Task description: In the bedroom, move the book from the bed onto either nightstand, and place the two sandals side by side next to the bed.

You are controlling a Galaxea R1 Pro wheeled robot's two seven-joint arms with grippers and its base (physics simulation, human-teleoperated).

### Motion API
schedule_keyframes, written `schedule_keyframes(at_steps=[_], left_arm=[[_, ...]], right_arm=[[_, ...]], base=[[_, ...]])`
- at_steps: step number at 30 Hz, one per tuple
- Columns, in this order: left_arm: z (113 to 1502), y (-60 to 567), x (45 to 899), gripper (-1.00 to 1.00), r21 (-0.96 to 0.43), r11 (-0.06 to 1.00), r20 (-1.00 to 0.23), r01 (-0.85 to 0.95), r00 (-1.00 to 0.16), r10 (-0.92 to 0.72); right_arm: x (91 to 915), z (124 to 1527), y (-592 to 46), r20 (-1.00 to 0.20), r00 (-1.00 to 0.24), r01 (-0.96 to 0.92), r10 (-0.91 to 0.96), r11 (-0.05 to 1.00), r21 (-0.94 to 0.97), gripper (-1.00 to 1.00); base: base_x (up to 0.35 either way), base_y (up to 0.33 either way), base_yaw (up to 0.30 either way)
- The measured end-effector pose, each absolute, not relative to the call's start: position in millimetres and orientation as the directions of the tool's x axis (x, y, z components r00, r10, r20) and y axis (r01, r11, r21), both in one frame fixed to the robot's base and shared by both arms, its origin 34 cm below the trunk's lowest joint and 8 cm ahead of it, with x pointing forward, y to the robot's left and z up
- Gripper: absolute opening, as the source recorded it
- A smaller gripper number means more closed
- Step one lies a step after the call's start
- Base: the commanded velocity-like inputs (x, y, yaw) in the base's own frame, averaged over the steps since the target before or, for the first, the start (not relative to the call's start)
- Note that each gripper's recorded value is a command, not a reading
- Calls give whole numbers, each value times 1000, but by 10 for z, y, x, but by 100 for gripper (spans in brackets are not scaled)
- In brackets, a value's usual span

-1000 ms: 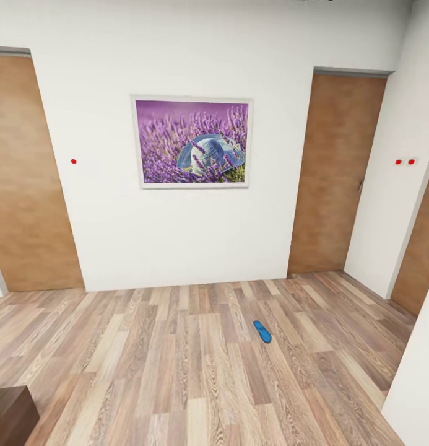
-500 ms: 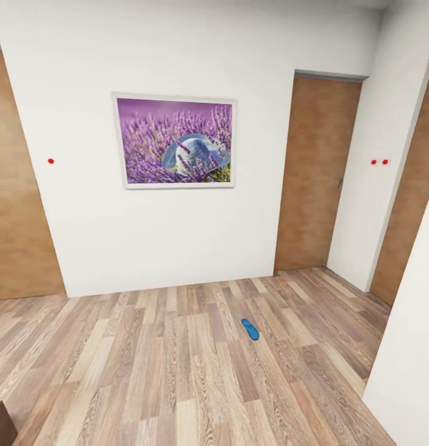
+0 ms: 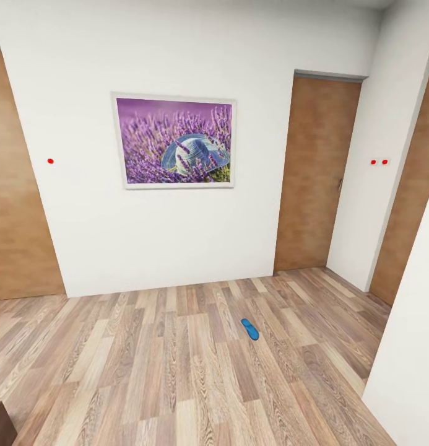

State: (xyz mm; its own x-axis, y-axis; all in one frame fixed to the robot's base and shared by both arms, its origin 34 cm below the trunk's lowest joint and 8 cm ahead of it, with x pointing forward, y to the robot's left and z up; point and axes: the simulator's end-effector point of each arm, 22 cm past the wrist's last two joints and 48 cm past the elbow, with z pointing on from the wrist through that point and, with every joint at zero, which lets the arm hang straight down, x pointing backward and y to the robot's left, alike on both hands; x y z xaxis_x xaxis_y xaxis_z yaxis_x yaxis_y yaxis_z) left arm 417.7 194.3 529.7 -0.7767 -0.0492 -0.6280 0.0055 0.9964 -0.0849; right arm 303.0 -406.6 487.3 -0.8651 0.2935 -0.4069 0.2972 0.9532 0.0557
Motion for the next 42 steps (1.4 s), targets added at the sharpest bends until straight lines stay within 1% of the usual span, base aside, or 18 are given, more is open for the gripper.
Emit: schedule_keyframes(at_steps=[42], left_arm=[[5161, 1942, 4027, 100, -85, 996, -588, 1, -807, -50]], right_arm=[[2866, 4796, -4053, -363, -884, 297, 293, 954, 45, 100]], base=[[0, 0, 0]])
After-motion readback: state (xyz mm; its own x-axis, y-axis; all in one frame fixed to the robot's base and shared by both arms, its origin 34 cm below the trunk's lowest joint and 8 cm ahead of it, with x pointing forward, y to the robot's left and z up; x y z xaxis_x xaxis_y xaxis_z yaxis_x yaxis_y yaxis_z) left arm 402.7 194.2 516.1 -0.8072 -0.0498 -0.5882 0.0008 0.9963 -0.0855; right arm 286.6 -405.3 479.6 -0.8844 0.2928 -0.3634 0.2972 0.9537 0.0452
